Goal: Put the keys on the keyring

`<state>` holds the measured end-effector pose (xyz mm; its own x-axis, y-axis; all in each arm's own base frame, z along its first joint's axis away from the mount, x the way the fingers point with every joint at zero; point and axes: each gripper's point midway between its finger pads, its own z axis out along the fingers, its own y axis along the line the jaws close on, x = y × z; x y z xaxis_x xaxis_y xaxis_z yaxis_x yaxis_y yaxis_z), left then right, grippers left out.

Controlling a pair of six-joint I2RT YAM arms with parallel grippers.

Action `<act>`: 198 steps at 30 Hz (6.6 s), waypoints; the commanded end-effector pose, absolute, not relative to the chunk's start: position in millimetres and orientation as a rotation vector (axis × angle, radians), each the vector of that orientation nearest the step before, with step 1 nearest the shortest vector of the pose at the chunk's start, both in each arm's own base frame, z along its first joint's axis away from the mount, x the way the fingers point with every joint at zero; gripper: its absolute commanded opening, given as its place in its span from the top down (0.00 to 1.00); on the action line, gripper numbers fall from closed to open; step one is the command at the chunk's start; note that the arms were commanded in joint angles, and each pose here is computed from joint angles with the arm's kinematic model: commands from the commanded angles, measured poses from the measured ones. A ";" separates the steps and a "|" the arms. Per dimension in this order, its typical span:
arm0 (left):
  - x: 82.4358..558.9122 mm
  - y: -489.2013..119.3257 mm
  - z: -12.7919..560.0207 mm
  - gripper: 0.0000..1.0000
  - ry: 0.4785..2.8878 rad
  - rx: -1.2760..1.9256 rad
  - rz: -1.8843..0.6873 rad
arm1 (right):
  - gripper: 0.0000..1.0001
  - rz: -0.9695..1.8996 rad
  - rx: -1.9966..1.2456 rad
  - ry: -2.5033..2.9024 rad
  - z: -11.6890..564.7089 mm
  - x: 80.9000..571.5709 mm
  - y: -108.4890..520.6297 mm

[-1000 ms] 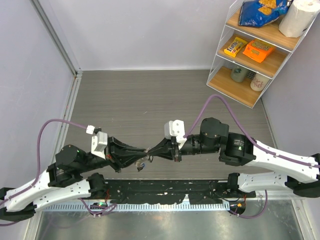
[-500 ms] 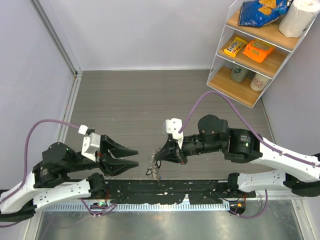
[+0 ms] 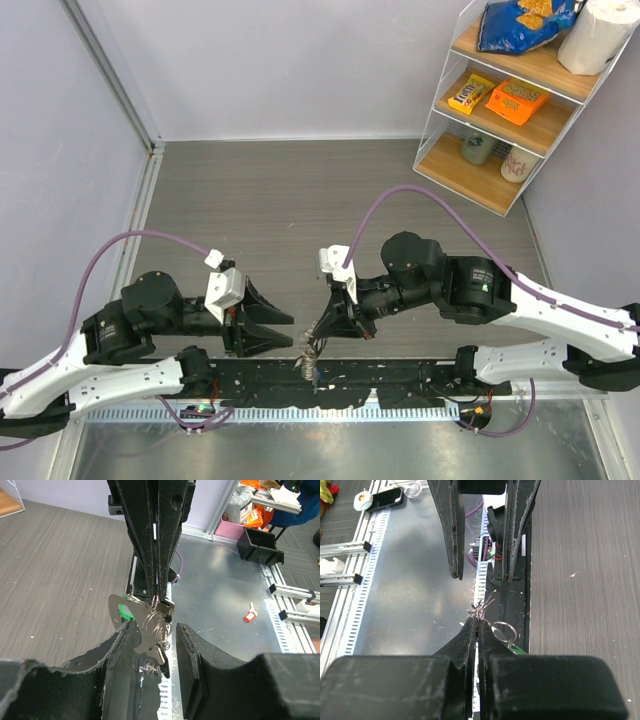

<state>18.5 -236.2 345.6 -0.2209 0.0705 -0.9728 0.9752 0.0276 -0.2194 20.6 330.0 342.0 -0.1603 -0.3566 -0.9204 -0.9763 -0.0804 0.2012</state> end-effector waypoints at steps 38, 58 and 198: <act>11.0 -238.6 360.6 0.85 1.386 1.214 -1.330 | 0.95 1.408 -1.456 1.486 383.6 9.4 360.1; 10.6 -247.8 345.5 1.00 1.439 1.281 -1.322 | 0.94 1.382 -1.441 1.444 390.5 12.4 355.5; 19.2 -228.1 398.6 1.00 1.186 1.008 -1.362 | 0.63 1.422 -1.287 1.226 395.5 18.0 365.5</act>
